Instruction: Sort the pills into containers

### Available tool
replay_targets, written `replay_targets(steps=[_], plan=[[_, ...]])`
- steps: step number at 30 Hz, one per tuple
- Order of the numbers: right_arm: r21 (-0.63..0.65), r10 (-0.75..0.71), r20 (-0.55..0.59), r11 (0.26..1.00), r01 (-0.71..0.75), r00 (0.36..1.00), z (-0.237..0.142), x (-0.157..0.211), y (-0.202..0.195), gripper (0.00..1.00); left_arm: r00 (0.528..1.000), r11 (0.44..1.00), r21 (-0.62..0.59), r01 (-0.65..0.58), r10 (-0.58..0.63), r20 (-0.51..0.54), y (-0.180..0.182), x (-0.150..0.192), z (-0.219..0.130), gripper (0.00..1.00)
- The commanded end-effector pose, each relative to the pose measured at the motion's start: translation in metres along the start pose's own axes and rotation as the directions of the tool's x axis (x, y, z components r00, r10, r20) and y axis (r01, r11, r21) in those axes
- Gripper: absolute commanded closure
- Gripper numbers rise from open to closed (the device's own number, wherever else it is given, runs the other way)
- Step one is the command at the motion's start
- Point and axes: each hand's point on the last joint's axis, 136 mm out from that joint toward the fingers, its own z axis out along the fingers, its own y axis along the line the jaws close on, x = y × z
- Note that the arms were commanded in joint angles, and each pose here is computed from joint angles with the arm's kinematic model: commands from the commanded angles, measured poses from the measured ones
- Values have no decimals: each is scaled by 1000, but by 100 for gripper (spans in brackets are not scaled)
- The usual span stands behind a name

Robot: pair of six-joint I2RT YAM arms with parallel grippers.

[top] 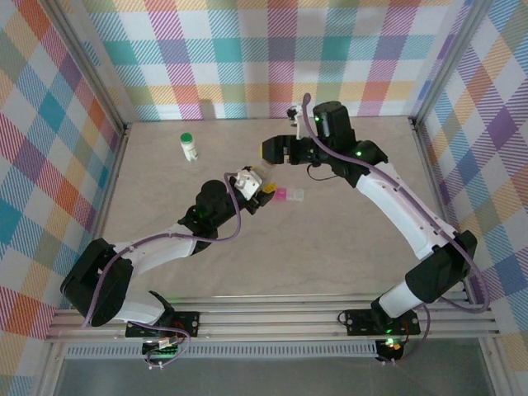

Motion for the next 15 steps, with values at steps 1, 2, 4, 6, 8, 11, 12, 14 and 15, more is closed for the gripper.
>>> replay_targets(steps=[1,2,4,6,8,11,12,14,15], plan=[[27,0,-13,1000,0,1000,3,1,-1,30,997,1000,-18,-3,4,77,1,-24,2,100],[33,-1,-22,999,2,1000,4,3,-2,30,997,1000,-18,-4,5,77,1,-24,2,100],[35,-4,-39,999,5,999,8,7,-2,30,997,1000,-18,-5,6,79,1,-25,1,100],[30,-5,-61,1000,7,998,11,13,-1,32,997,1000,-17,-6,7,80,1,-26,2,100],[17,-11,-80,1000,12,997,12,17,1,34,997,1000,-19,-6,8,80,1,-26,2,100],[-6,-15,-106,1000,15,994,12,25,4,42,997,1000,-23,-10,12,82,2,-27,2,100],[-12,-20,-114,1000,19,993,11,28,5,46,997,1000,-17,-14,16,82,1,-26,2,100],[-22,-39,-127,999,37,991,9,32,6,48,995,1000,1,-24,24,97,-3,-29,1,100],[-33,-55,-129,998,51,990,8,34,7,51,994,999,18,-26,24,103,-5,-30,0,100]])
